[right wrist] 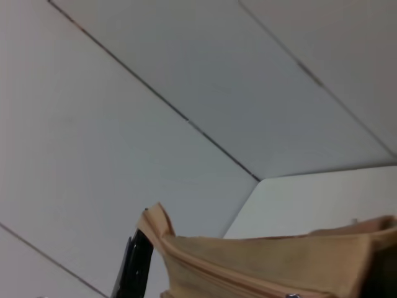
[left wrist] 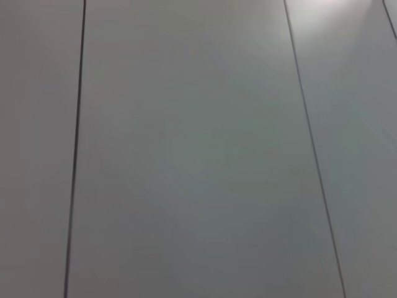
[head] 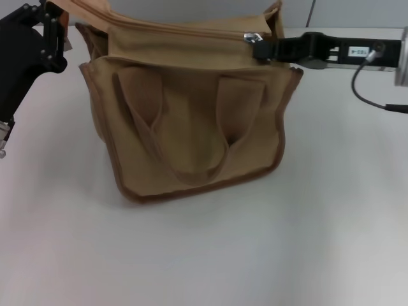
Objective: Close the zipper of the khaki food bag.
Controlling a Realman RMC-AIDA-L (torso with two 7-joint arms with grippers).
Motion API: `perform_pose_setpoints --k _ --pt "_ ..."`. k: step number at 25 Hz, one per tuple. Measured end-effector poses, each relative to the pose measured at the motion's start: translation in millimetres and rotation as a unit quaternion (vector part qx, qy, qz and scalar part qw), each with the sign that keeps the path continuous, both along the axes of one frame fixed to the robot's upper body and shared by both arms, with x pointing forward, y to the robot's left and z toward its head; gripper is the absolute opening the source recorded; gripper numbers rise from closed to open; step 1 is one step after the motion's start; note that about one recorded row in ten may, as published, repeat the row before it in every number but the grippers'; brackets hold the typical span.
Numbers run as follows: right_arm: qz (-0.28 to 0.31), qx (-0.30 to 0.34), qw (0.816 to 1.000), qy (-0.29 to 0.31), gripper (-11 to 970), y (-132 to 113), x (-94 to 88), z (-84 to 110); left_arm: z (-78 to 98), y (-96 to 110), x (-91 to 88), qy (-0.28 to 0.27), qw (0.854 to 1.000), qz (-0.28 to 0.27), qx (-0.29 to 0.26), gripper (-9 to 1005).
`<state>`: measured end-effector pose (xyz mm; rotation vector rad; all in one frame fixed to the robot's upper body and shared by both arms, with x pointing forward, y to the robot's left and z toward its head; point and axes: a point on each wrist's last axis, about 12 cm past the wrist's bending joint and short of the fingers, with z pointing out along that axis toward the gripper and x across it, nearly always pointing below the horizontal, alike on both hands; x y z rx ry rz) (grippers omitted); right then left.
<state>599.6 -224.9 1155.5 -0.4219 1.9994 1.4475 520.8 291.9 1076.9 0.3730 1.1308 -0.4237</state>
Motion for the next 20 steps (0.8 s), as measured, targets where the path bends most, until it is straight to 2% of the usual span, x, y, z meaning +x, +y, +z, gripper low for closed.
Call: perform_pose_setpoints --k 5,11,18,20 --pt "-0.019 0.002 1.0 0.002 69 -16.6 -4.9 -4.3 -0.4 0.9 3.2 0.009 1.0 0.003 0.0 18" --pt "-0.018 0.013 1.0 -0.017 81 -23.1 -7.7 -1.7 -0.9 -1.3 4.1 0.012 1.0 -0.001 -0.001 18" --pt "-0.028 0.074 0.988 -0.132 95 -41.8 -27.2 -6.5 -1.3 -1.5 4.5 0.016 1.0 -0.001 -0.002 19" --pt "-0.035 0.075 0.982 -0.172 175 -50.3 -37.0 -12.2 -1.4 -1.3 4.7 0.016 1.0 0.0 -0.002 19"
